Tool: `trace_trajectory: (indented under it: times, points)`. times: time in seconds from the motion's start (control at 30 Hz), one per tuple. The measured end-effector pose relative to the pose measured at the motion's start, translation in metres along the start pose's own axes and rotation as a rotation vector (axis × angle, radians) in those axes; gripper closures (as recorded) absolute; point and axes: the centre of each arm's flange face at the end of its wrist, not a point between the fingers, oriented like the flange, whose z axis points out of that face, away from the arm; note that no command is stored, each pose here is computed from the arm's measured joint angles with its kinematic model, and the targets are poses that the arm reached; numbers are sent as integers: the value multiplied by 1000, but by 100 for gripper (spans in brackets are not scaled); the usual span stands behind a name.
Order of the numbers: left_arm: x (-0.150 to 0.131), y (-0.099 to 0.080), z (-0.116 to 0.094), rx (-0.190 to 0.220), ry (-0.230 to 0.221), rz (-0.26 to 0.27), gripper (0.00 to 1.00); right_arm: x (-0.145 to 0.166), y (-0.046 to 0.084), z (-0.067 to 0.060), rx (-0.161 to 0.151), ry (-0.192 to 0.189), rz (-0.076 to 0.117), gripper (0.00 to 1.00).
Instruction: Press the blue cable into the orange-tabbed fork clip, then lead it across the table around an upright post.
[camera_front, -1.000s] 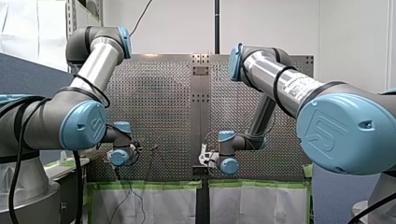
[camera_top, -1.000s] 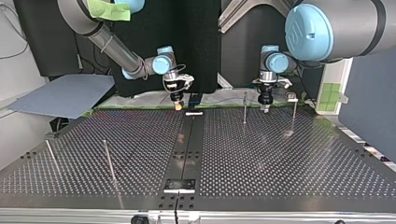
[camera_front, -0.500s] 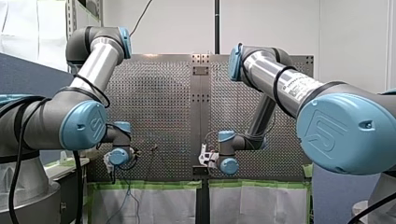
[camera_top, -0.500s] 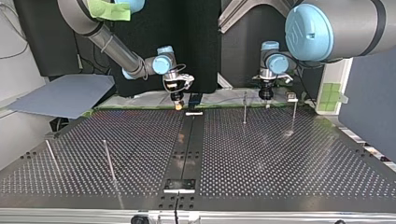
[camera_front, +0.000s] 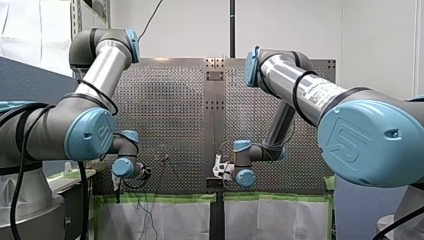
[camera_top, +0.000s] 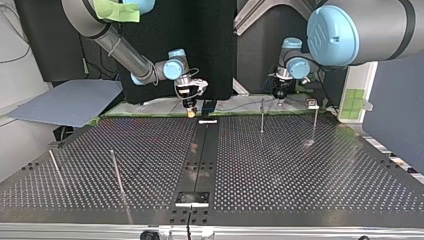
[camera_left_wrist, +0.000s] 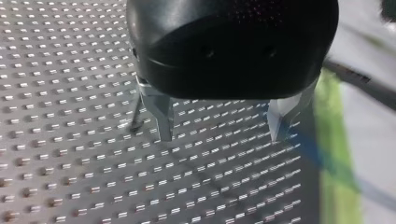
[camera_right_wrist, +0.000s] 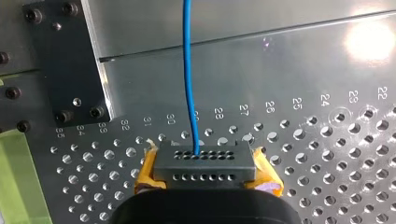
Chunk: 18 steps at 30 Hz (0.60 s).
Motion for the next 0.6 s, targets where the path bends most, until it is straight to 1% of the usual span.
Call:
trace_trajectory:
  times: [0.1, 0.23, 0.47, 0.6]
  points:
    - [6, 1, -9, 14, 44, -1, 0, 0, 0, 0, 0, 0, 0, 100]
    - [7, 0, -20, 36, 83, -7, 0, 0, 1, 0, -1, 0, 0, 100]
    - [-5, -12, -45, 106, 95, -10, 0, 0, 1, 0, -1, 0, 0, 100]
    - [-16, -19, -55, 129, 77, -4, 0, 0, 1, 0, -1, 0, 1, 100]
